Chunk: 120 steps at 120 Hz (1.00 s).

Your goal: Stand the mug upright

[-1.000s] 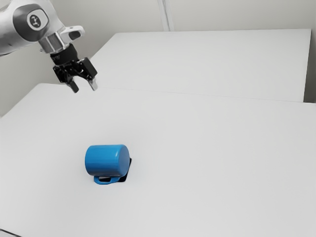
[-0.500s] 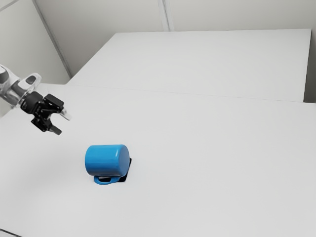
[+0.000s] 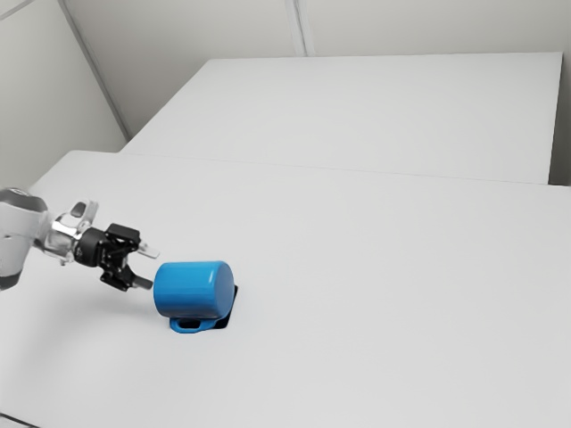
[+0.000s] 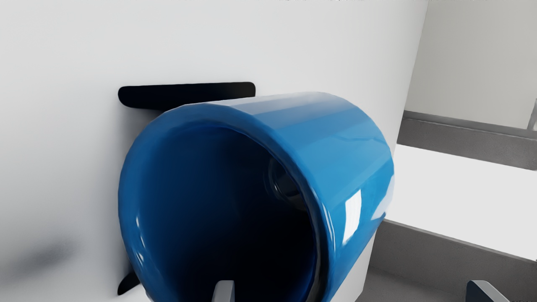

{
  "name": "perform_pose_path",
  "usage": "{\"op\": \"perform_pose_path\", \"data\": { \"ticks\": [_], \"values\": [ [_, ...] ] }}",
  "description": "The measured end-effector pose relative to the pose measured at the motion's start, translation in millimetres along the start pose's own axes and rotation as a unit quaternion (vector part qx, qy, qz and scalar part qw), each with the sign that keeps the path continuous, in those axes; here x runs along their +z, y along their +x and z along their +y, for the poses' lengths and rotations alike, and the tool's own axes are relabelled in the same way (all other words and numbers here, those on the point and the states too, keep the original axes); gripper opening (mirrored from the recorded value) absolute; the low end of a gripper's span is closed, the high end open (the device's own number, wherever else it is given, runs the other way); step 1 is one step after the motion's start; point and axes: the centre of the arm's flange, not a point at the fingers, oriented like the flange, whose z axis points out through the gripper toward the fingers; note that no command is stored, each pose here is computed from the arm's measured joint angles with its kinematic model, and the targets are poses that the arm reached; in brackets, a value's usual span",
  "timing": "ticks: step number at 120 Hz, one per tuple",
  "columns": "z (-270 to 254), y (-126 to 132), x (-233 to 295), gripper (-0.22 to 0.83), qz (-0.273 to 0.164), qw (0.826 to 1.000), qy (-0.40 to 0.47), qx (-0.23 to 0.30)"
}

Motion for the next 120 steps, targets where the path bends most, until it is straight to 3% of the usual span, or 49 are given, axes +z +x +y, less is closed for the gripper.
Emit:
{"op": "perform_pose_path", "data": {
  "ticks": [34, 54, 68, 92, 120],
  "values": [
    [-10, 6, 32, 0.6, 0.013, 0.997, -0.063, 0.038],
    [-6, 8, 32, 0.19, 0.023, 0.995, -0.072, 0.072],
    [-5, 9, 32, 0.01, 0.026, 0.993, -0.075, 0.09],
    [4, 8, 30, -0.11, 0.027, 0.989, -0.078, 0.123],
    [68, 7, 24, -0.16, 0.018, 0.978, -0.062, 0.198]
  ]
}}
